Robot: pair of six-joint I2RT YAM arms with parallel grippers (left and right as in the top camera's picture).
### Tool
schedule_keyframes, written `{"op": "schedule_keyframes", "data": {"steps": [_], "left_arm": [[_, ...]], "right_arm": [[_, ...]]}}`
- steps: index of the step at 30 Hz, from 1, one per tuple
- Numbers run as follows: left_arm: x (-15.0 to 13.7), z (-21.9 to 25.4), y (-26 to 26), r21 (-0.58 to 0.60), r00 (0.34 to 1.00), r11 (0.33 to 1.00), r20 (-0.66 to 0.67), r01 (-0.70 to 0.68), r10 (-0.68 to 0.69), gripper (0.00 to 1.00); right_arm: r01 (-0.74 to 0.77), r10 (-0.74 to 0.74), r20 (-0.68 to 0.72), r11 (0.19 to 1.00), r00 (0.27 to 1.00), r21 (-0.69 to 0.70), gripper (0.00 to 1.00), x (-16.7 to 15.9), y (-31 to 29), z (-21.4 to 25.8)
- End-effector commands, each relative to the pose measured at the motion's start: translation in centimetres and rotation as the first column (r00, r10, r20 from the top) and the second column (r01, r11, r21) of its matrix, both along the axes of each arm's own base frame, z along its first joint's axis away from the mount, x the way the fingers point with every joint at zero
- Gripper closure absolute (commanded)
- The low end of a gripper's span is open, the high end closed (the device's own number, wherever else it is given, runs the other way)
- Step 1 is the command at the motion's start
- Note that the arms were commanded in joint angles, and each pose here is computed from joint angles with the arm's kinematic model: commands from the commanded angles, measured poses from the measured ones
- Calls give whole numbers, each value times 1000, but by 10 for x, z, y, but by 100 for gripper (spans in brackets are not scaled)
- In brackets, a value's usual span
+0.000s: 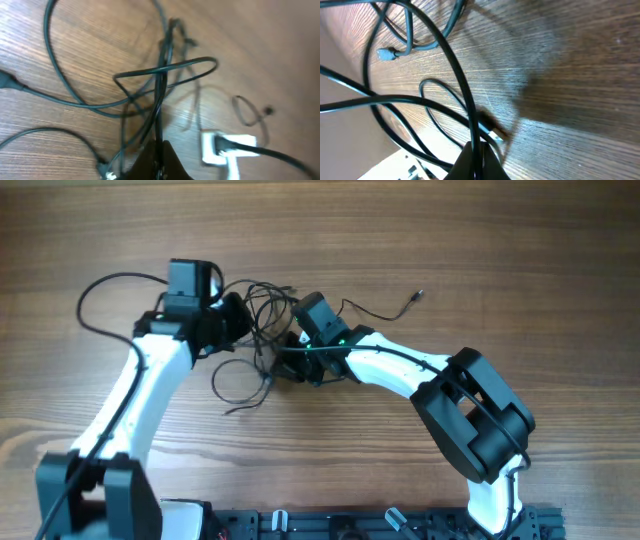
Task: Untangle cables
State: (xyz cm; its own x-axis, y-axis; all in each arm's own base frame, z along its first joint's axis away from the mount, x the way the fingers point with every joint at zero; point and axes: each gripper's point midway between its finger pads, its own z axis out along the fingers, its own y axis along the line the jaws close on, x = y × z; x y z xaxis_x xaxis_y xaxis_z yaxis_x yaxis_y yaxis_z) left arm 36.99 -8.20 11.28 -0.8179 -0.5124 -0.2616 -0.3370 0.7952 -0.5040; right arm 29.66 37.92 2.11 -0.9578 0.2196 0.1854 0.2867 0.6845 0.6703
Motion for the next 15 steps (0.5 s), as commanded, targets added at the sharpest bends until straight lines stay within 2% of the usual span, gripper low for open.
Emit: {"op": "schedule_keyframes", "data": {"steps": [1, 3, 5, 8, 12, 15], "left_arm": [[-1, 30, -2, -146, 998, 989, 57, 26, -17, 96], [-1, 37, 0, -216, 998, 976, 58, 33, -21, 96], [-2, 37, 6, -228, 998, 973, 59, 31, -18, 96], [-7, 26, 23, -126, 998, 991, 53, 47, -40, 96], [-23, 2, 56, 71, 998, 997, -53, -37, 41, 96], [-27, 0, 57, 70, 996, 997, -73, -44, 49, 96]], "right_arm": [[-21, 21, 2, 999, 1000, -34, 96, -3, -4, -13], [-9, 10, 9, 998, 1000, -62, 96, -1, -9, -17], [-39, 43, 56, 996, 998, -77, 96, 2, -10, -18], [-144, 158, 157, 985, 975, -96, 96, 4, -13, -19], [-181, 200, 146, 975, 969, -132, 96, 5, -32, -21], [-222, 245, 210, 967, 947, -128, 96, 13, -43, -1]]}}
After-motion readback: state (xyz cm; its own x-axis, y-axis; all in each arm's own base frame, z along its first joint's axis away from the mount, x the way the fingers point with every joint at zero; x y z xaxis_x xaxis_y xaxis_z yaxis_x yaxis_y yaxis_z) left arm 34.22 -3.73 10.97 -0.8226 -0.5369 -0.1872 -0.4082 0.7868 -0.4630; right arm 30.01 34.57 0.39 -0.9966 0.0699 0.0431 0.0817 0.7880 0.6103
